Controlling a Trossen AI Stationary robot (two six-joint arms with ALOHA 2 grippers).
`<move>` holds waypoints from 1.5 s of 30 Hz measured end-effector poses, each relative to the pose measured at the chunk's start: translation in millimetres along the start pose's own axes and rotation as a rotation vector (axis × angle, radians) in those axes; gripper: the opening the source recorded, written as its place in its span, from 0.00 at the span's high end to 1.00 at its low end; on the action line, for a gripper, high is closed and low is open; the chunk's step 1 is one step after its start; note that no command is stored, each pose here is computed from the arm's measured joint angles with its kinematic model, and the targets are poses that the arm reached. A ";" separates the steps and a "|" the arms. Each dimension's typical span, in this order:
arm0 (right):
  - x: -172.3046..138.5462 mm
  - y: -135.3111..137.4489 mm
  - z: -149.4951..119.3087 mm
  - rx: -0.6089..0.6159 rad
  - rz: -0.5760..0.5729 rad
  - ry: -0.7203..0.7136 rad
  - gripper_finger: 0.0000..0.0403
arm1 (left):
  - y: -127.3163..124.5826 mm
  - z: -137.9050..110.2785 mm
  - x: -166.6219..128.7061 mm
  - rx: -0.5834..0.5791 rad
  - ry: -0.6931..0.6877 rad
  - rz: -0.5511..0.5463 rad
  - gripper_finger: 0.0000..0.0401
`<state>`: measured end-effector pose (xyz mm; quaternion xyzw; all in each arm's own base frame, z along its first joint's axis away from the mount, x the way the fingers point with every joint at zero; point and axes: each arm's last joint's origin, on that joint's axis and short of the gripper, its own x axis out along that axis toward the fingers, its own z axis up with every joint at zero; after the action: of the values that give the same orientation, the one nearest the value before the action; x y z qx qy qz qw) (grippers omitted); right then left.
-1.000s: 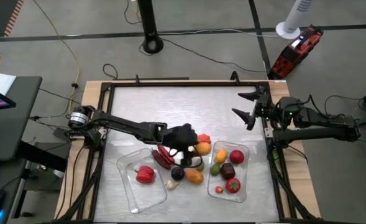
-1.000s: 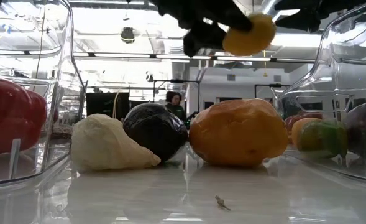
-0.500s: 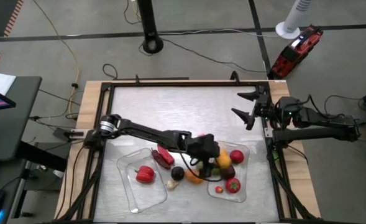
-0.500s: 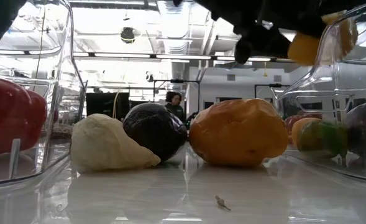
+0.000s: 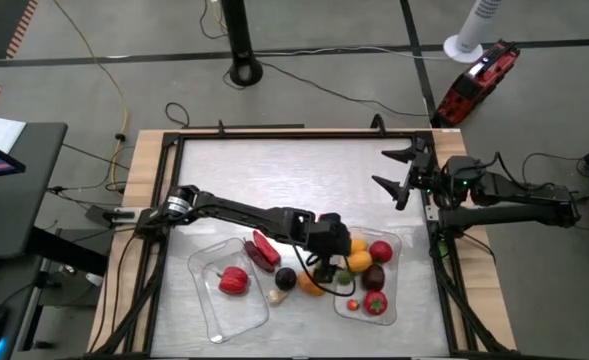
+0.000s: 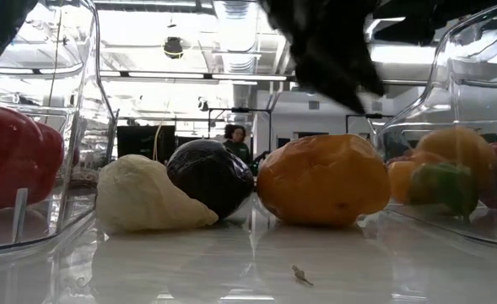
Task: Sort produce into baskets
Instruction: Put the pumpkin into the left transparent bin
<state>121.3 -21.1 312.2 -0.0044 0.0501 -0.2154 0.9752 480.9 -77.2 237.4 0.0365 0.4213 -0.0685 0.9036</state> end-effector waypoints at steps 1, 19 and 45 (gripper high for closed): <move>-0.1 0.0 -0.2 0.001 0.000 0.002 0.04 | -0.4 -4.6 0.3 0.007 0.039 0.021 0.19; -0.1 0.0 1.0 0.008 0.000 -0.010 0.04 | 48.5 -22.8 2.5 -0.022 0.143 0.226 0.25; 0.1 0.2 0.9 0.001 0.002 -0.009 0.04 | 85.9 -50.1 51.8 -0.065 0.203 0.116 0.02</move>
<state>121.5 -20.9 313.0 -0.0047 0.0457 -0.2146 0.9756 489.2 9.0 166.2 0.0382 0.5099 0.0014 0.8594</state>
